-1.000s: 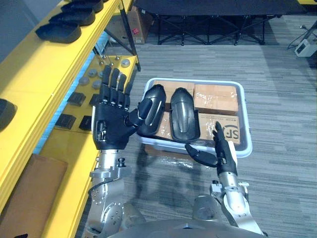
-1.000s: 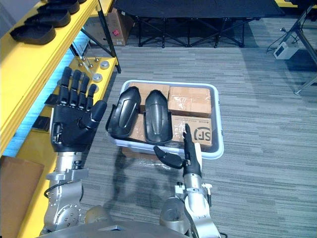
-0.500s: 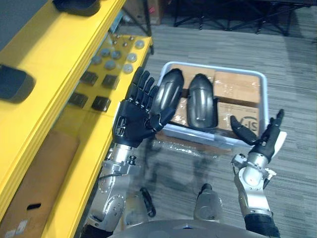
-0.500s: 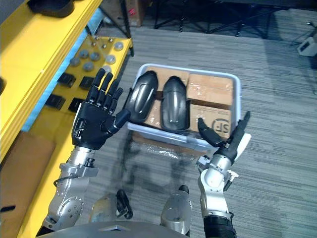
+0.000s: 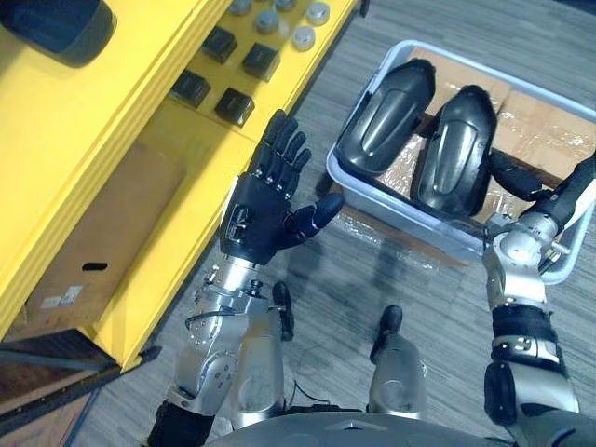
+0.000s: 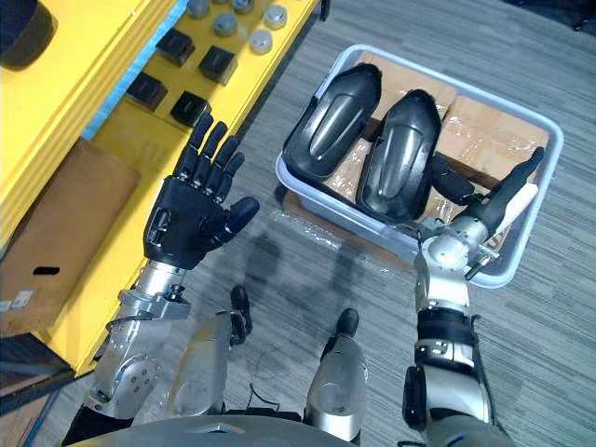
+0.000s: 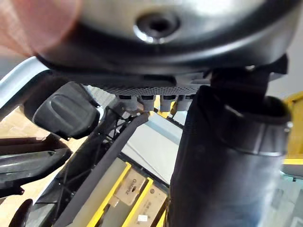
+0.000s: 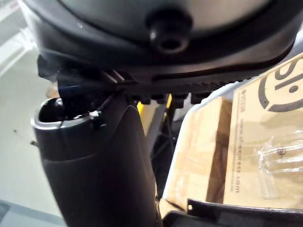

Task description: Walk over and take three plastic housings, then place them on the shelf

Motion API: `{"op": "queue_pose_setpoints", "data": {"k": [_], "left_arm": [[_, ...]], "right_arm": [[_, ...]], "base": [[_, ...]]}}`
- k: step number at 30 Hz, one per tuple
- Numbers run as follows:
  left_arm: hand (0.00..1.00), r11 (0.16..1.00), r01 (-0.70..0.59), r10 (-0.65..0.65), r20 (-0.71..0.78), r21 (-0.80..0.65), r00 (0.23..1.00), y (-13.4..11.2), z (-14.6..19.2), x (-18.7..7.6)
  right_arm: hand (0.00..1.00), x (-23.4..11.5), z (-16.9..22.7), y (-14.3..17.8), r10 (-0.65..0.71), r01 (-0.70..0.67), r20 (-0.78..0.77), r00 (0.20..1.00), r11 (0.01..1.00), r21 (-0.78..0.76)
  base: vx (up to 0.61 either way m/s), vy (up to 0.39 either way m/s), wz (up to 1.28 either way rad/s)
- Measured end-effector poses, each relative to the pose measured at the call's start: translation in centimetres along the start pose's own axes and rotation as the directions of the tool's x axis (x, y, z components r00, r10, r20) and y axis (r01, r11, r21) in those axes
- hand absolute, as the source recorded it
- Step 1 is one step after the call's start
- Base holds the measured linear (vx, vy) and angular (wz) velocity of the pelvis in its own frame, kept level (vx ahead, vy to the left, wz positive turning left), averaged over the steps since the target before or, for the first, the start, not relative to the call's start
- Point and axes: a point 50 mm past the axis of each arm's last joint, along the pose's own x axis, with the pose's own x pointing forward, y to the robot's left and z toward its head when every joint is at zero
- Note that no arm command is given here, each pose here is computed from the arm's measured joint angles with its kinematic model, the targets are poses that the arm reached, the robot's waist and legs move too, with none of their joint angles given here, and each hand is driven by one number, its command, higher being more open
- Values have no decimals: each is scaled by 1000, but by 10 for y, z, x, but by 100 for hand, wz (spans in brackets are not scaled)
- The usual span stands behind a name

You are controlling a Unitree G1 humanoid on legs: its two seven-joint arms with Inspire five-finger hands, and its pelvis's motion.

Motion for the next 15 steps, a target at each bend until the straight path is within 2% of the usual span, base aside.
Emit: {"op": "queue_pose_setpoints", "data": {"k": [5,8,9,11,15], "left_arm": [[100,999,33,-33,-12,3,999,-1,-6,14],[100,1000,19,-19,-16,5,1000,1,-7,15],[100,1000,10,-10,-22,5,1000,2,-9,14],[100,1000,-7,8,-30,9,1000,5,-11,15],[100,999,-37,38,-32,25,999,15,-12,23]], "right_arm": [[100,36,21,-13,-51,49,-30,998,997,-61],[100,45,24,-12,-18,11,-66,998,994,-109],[0,48,21,-11,18,-31,-92,996,989,-144],[0,49,17,-7,68,-95,-140,988,977,-194],[0,69,27,-28,85,-135,-177,980,946,-295]], "base": [[-6,-6,8],[2,-15,15],[14,-25,15],[15,-17,8],[-14,2,11]]}}
